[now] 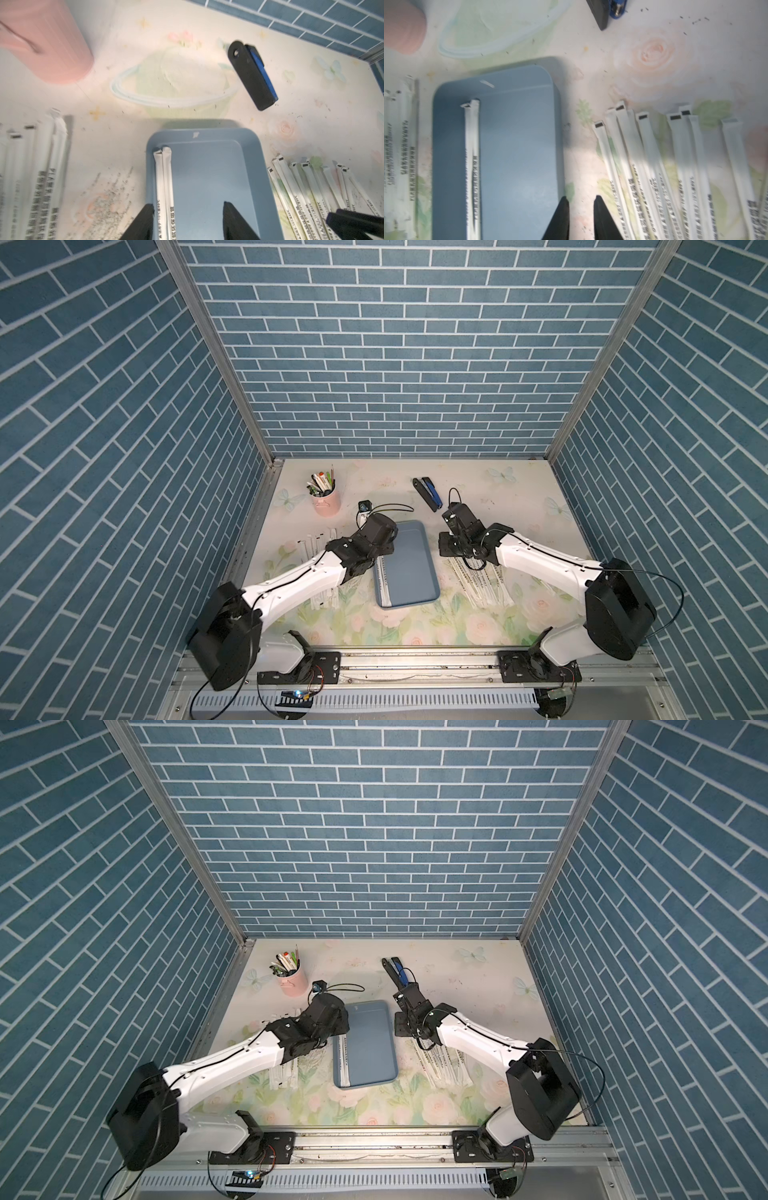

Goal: Put the straws into the storage box
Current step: Place the straw in the storage box, then pick up the straw from the center of the board, then place the straw in the storage box, then pick up the straw from the center of the board.

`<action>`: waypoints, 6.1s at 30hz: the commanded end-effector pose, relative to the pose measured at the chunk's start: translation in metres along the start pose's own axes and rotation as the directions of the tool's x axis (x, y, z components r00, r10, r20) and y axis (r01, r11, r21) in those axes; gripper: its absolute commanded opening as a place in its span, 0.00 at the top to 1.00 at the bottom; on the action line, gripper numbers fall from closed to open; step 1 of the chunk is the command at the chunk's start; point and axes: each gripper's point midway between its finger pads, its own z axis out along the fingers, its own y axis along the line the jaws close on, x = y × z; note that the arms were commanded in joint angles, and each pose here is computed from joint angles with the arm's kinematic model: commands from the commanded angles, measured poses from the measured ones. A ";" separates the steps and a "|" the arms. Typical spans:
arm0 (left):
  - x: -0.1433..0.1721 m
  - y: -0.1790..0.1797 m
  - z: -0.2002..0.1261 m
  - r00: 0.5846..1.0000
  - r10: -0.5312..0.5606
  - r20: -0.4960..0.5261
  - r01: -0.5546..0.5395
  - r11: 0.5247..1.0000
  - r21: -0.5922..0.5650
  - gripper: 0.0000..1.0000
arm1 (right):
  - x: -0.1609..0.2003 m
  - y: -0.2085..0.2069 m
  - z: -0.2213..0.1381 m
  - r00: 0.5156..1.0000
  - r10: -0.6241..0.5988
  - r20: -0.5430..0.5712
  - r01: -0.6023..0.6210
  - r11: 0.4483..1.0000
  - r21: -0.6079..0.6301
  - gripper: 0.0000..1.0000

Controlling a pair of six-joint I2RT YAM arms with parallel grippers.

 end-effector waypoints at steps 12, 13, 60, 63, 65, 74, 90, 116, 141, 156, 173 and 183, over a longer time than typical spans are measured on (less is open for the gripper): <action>-0.018 0.057 -0.015 0.993 -0.052 0.105 0.058 0.997 -0.059 0.36 | 0.054 -0.016 0.027 0.948 -0.195 -0.251 0.208 0.978 0.027 0.70; -0.016 0.057 -0.014 0.993 -0.056 0.099 0.063 0.996 -0.059 0.36 | 0.054 -0.018 0.029 0.946 -0.197 -0.258 0.213 0.976 0.034 0.70; 0.009 0.068 -0.004 0.997 -0.061 0.049 0.065 0.995 -0.079 0.37 | 0.042 -0.001 0.016 0.973 -0.140 -0.182 0.162 0.981 0.111 0.92; 0.007 0.070 -0.007 0.997 -0.054 0.057 0.059 0.994 -0.089 0.37 | 0.030 0.012 0.006 0.984 -0.111 -0.140 0.128 0.985 0.114 0.92; 0.005 0.072 -0.009 0.996 -0.061 0.067 0.067 0.994 -0.088 0.36 | 0.020 0.024 -0.001 0.990 -0.093 -0.102 0.105 0.987 0.118 0.92; -0.001 0.104 -0.014 0.991 -0.128 0.046 0.134 0.977 -0.166 0.38 | 0.000 0.129 0.009 0.999 -0.029 0.024 0.030 0.999 -0.028 0.91; 0.000 0.118 -0.017 0.985 -0.166 0.040 0.170 0.972 -0.162 0.38 | 0.040 0.160 0.081 0.998 -0.013 -0.067 0.010 0.999 -0.042 0.89; 0.032 0.143 0.008 0.976 -0.186 -0.112 0.160 0.964 -0.212 0.60 | -0.016 0.158 0.036 0.998 -0.006 0.065 0.015 0.992 -0.127 0.81; 0.064 0.181 0.048 0.949 -0.196 -0.245 0.100 0.929 -0.356 0.77 | -0.027 0.121 0.029 0.993 0.005 0.118 0.011 0.990 -0.139 0.80; 0.076 0.179 0.060 0.940 -0.196 -0.278 0.094 0.935 -0.341 0.80 | -0.024 0.120 0.030 0.994 0.015 0.109 0.001 0.989 -0.146 0.80; 0.079 0.176 0.060 0.938 -0.198 -0.284 0.098 0.939 -0.331 1.00 | -0.025 0.119 0.027 0.993 0.019 0.113 -0.002 0.989 -0.145 0.81; 0.070 0.175 0.052 0.946 -0.196 -0.259 0.104 0.938 -0.330 1.00 | -0.024 0.118 0.028 0.994 0.023 0.110 -0.007 0.990 -0.143 0.81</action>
